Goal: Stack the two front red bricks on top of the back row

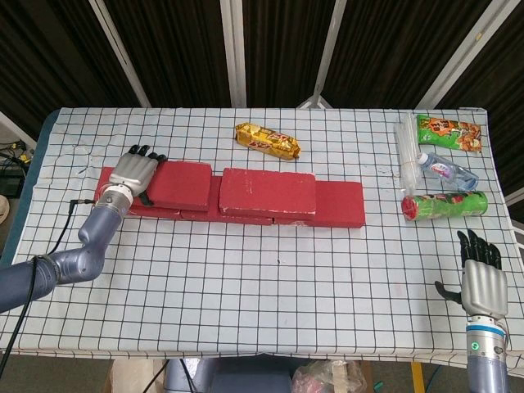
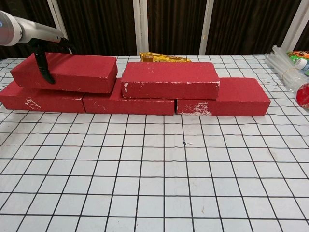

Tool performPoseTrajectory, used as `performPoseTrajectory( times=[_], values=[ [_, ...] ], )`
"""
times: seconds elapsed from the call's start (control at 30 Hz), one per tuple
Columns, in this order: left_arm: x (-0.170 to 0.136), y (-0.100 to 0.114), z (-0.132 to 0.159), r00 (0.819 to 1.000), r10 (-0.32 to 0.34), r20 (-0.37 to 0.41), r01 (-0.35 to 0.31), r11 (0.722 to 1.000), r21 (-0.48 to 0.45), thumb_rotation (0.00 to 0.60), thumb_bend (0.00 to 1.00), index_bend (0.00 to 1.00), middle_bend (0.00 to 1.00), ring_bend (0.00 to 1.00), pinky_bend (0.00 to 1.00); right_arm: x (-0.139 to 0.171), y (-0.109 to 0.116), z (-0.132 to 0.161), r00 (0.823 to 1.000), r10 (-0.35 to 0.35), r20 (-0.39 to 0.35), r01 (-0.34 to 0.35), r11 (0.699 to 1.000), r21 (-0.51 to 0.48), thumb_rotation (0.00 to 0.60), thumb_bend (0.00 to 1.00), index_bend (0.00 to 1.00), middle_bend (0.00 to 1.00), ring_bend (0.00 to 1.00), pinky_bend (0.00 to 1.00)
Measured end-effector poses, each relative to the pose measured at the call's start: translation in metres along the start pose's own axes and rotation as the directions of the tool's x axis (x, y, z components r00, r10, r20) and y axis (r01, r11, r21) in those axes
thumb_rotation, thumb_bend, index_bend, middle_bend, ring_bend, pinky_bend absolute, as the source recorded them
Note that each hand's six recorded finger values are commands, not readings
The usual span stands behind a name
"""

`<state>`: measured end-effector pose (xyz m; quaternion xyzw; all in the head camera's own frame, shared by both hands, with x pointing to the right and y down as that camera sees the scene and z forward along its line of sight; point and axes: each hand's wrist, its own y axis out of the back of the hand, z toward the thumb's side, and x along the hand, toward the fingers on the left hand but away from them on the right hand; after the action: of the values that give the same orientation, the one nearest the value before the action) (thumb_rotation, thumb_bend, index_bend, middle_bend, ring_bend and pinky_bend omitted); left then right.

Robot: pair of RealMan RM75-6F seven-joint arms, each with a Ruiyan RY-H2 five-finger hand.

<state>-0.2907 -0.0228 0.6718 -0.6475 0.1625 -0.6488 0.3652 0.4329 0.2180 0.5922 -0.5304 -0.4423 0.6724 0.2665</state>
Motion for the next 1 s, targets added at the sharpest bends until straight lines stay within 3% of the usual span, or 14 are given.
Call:
performPoseTrajectory(
  times=[1.0],
  values=[
    [0.0, -0.006, 0.02, 1.0, 0.012, 0.006, -0.012, 1.0, -0.021, 0.6, 0.0, 0.22, 0.16, 0.0, 0.0, 0.0, 0.002, -0.001, 1.0, -0.005, 0.007, 0.005, 1.0, -0.009, 0.6, 0.22, 0.0, 0.0, 0.0, 0.0]
  ],
)
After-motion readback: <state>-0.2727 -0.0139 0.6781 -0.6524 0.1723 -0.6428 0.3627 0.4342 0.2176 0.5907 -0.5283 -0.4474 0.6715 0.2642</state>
